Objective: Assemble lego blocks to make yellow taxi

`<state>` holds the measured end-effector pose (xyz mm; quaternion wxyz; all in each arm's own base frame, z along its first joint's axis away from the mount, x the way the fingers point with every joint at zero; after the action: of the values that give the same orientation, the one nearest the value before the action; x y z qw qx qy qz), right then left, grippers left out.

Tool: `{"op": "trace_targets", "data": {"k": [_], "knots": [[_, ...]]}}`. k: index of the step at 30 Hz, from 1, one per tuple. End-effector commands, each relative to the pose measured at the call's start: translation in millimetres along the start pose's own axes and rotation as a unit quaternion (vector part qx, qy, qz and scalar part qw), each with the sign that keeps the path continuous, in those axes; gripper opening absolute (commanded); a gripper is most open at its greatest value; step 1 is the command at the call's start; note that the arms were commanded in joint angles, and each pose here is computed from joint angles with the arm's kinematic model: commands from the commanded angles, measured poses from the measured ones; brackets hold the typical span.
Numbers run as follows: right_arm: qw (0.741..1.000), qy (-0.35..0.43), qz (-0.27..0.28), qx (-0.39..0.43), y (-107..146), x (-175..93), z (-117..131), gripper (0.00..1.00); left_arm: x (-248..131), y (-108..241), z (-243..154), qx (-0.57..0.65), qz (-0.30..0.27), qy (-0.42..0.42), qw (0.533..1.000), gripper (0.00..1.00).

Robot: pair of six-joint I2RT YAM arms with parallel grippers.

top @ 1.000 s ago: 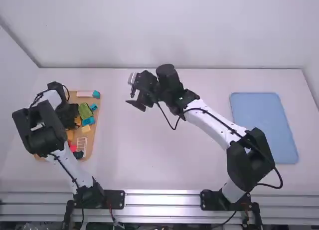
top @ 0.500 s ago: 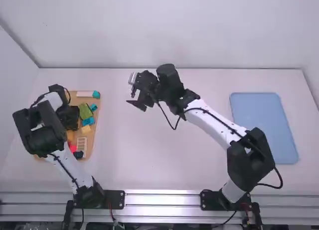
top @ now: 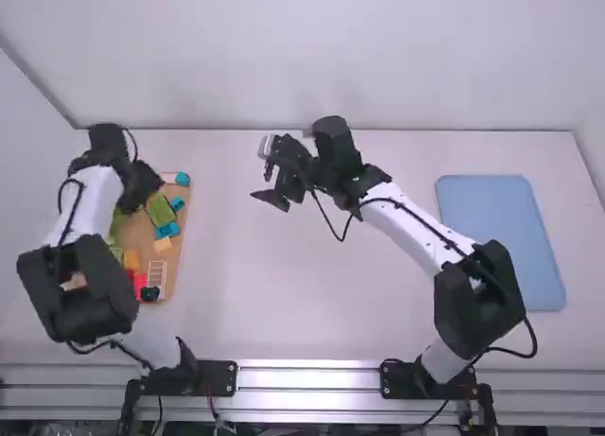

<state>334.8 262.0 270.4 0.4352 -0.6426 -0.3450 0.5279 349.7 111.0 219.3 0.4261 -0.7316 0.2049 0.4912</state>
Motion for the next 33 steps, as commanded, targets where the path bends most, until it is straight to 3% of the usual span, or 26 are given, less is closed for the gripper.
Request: {"op": "trace_targets", "data": {"k": [1, 6, 7, 10, 11, 12, 18, 22, 28, 33], "knots": [[0.998, -0.028, -0.053, -0.023, -33, -34, 2, 0.98, 8, 37, -47, 0.244, 0.044, 0.080, 0.965, 0.30], [0.998, -0.049, -0.043, 0.005, -38, -78, 14, 0.98, 10, 108, -131, 0.474, 0.065, 0.097, 0.873, 0.34], [0.998, -0.049, -0.043, 0.005, -38, -78, 14, 0.98, 10, 108, -131, 0.474, 0.065, 0.097, 0.873, 0.34], [0.999, -0.045, -0.029, -0.002, -41, -108, 27, 0.98, 8, 157, -174, 0.621, 0.070, 0.142, 0.767, 0.35], [0.999, -0.045, -0.029, -0.002, -41, -108, 27, 0.98, 8, 157, -174, 0.621, 0.070, 0.142, 0.767, 0.35], [0.998, -0.047, -0.029, -0.008, -42, -121, 33, 0.98, 5, 174, -186, 0.668, 0.072, 0.158, 0.724, 0.34], [0.997, -0.052, -0.032, -0.037, -40, -173, 56, 0.98, 8, 227, -208, 0.795, 0.085, 0.184, 0.572, 0.34], [0.996, -0.057, -0.049, -0.050, -36, -190, 66, 0.98, 21, 249, -208, 0.850, 0.097, 0.201, 0.478, 0.31], [0.993, -0.075, -0.073, -0.056, -21, -189, 69, 0.98, 49, 267, -191, 0.873, 0.128, 0.201, 0.426, 0.31], [0.993, -0.068, -0.088, -0.029, -16, -181, 56, 0.98, 61, 274, -181, 0.876, 0.123, 0.191, 0.425, 0.41]]}}
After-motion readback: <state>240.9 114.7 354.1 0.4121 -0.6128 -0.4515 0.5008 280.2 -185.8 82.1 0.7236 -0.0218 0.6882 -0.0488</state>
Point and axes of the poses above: each hand's point on the last joint's axis, 136 mm out from that joint toward the fingers, its own x axis out along the fingers, its own z axis along the line the jaws close on, y = z × x, the point moved 10 cm from there along -x, back along the fingers, and after that the axes turned 5 degrees about x, right-handed, at the moved point
